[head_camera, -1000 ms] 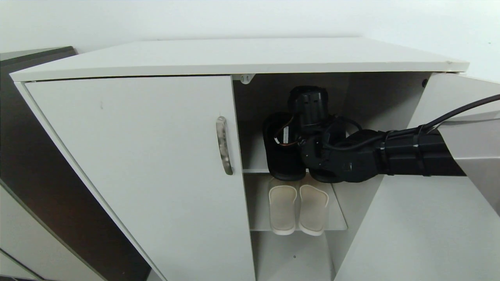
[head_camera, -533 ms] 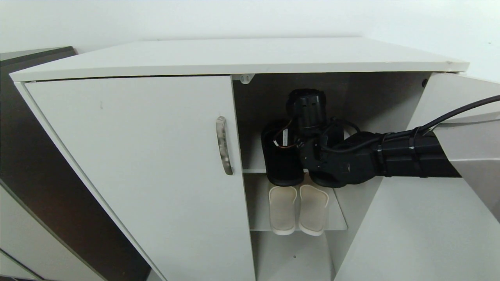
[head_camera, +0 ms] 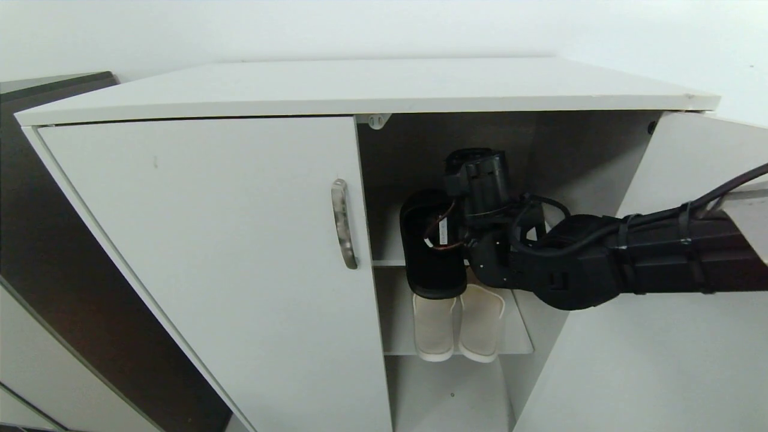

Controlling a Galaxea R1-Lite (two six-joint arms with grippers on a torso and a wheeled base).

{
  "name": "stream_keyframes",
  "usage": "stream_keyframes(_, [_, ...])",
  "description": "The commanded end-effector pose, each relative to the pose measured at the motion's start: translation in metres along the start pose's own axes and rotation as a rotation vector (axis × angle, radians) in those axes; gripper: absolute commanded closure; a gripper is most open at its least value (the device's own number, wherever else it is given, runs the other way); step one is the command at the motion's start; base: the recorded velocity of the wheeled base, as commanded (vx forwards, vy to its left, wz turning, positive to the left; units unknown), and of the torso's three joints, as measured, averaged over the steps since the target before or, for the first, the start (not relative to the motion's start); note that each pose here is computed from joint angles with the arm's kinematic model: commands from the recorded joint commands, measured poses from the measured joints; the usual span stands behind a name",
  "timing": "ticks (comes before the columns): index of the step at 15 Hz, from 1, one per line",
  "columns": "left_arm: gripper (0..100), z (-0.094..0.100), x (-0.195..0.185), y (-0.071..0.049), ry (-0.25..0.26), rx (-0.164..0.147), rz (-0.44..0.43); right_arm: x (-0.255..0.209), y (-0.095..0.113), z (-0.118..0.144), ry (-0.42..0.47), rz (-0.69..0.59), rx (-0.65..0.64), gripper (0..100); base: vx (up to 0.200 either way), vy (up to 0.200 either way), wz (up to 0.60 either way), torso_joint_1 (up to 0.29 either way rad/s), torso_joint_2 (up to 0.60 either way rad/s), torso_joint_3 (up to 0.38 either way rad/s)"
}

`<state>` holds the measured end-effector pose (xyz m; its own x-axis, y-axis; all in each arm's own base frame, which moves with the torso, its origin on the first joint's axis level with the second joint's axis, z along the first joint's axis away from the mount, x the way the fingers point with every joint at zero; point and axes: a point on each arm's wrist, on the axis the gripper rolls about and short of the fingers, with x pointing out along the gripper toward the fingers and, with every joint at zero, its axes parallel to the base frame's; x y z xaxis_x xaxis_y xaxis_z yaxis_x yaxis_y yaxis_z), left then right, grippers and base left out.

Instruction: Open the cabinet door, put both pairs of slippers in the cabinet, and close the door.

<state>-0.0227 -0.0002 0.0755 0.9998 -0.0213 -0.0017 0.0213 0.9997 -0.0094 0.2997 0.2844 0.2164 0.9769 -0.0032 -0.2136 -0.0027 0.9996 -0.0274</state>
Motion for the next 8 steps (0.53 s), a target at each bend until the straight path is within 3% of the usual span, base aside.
stream_keyframes(1, [100, 0.000, 0.000, 0.000, 0.000, -0.001, 0.000, -0.028, -0.007, 0.011, -0.028, 0.026, 0.021, 0, 0.000, 0.000, 0.00, 0.000, 0.00, 0.000])
stream_keyframes(8, [100, 0.000, 0.000, 0.000, 0.000, 0.000, 0.000, -0.083, -0.021, -0.002, -0.028, 0.112, 0.004, 0, 0.000, 0.000, 0.00, 0.000, 0.00, 0.000])
